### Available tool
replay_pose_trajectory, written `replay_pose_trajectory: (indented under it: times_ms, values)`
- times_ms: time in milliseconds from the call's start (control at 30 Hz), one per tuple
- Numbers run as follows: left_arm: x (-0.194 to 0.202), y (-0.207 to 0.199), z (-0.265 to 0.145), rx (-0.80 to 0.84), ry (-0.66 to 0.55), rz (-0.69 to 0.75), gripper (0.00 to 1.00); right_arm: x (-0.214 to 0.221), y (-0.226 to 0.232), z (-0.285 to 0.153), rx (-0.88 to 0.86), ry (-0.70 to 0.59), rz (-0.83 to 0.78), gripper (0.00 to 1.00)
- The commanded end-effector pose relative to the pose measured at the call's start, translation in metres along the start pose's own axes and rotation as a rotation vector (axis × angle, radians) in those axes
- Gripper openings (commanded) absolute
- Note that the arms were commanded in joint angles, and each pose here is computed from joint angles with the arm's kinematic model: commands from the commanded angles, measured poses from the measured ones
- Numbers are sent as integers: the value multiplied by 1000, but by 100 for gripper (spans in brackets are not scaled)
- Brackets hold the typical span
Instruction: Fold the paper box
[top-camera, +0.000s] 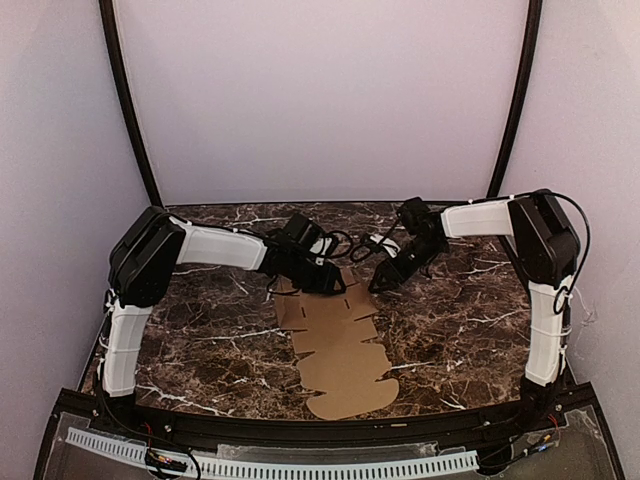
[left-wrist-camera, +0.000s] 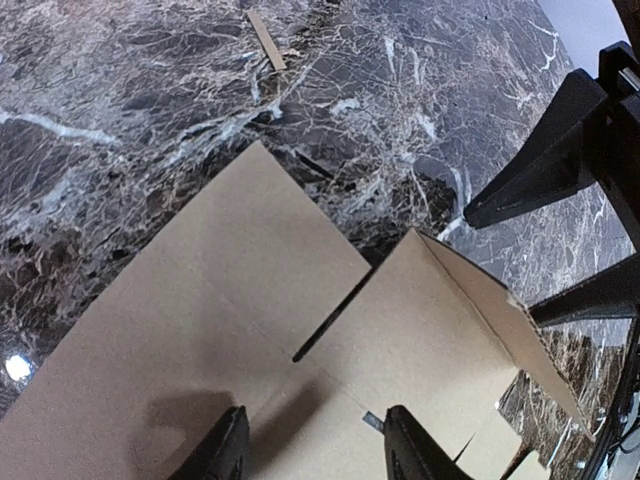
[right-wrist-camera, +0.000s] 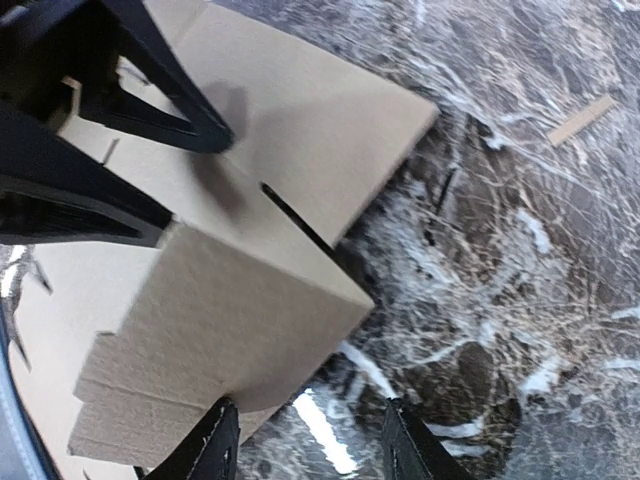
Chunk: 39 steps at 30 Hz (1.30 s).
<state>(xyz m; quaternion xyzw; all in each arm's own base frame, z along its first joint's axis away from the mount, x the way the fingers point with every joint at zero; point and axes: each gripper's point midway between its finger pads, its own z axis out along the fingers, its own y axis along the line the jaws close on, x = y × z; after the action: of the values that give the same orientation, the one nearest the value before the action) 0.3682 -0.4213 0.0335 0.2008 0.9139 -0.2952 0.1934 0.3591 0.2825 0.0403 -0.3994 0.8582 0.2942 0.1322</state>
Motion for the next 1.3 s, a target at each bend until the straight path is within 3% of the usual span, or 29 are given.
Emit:
replay_pose_trajectory:
  times_ms: [0, 300, 567, 700, 800, 967, 1100, 1267]
  values:
    - [46, 22, 22, -50, 132, -62, 46, -8, 22, 0, -123, -28, 31, 49]
    - [54, 26, 26, -49, 133, -92, 44, 9, 16, 24, -16, 73, 9, 50]
    - [54, 25, 25, -50, 121, -94, 43, 30, -11, 40, 347, 204, -61, 50]
    - [47, 21, 20, -37, 87, -93, 42, 46, -24, 46, 427, 263, -85, 50]
    - [27, 11, 6, -9, -5, -78, 44, 58, -27, 53, 421, 286, -83, 50]
    - [-5, -6, -22, 3, -119, -10, 47, 24, -5, 21, 377, 145, -132, 50]
    - [-14, -4, -24, -17, -140, 21, 49, -14, 12, -28, 411, -1, -213, 51]
    - [-30, -11, -33, -37, -151, 32, 49, -36, 9, -62, 432, -89, -213, 52]
